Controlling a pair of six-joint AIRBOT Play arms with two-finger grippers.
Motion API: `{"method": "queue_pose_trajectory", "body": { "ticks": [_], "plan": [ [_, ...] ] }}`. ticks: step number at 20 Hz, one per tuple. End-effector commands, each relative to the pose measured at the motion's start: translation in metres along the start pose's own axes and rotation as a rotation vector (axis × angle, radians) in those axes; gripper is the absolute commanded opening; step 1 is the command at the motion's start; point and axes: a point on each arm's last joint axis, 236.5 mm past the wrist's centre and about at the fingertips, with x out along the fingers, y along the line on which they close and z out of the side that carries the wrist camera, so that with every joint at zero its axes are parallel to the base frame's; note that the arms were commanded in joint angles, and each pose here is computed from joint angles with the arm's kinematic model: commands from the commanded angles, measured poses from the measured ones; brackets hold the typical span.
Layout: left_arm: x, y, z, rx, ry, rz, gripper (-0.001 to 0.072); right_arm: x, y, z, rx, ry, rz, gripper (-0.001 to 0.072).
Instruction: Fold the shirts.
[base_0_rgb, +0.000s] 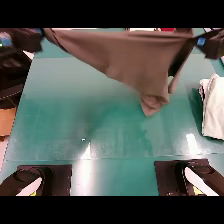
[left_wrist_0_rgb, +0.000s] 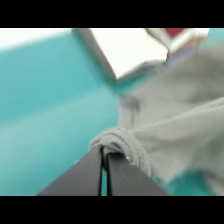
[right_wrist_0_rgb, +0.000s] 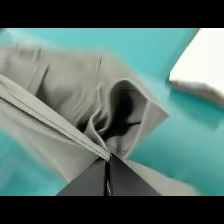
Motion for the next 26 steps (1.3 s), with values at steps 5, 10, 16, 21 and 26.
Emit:
{"method": "queue_pose_trajectory", "body": {
  "ticks": [5, 10, 16, 21, 26],
  "plan": [
    [-0.162, -0.051, 0.129, 0.100, -0.365, -0.049, 0.0021, -0.119, 0.056, 0.094, -0.188, -0.326, -0.038, 0.0017],
    [-0.149, -0.057, 0.099, 0.071, -0.242, -0.092, 0.0021, -0.104, 0.054, 0.088, -0.089, -0.257, 0.001, 0.0017],
    [-0.004, -0.026, -0.098, -0.066, 0.422, -0.118, 0.0022, 0.029, 0.013, -0.029, 0.101, 0.358, 0.134, 0.0017],
    [0.056, 0.003, -0.268, -0.163, 0.773, -0.067, 0.0022, 0.142, 0.026, -0.141, 0.219, 0.681, 0.255, 0.0018],
    [0.076, 0.022, -0.306, -0.155, 0.790, -0.004, 0.0022, 0.219, 0.018, -0.195, 0.302, 0.668, 0.212, 0.0422]
  ]
}}
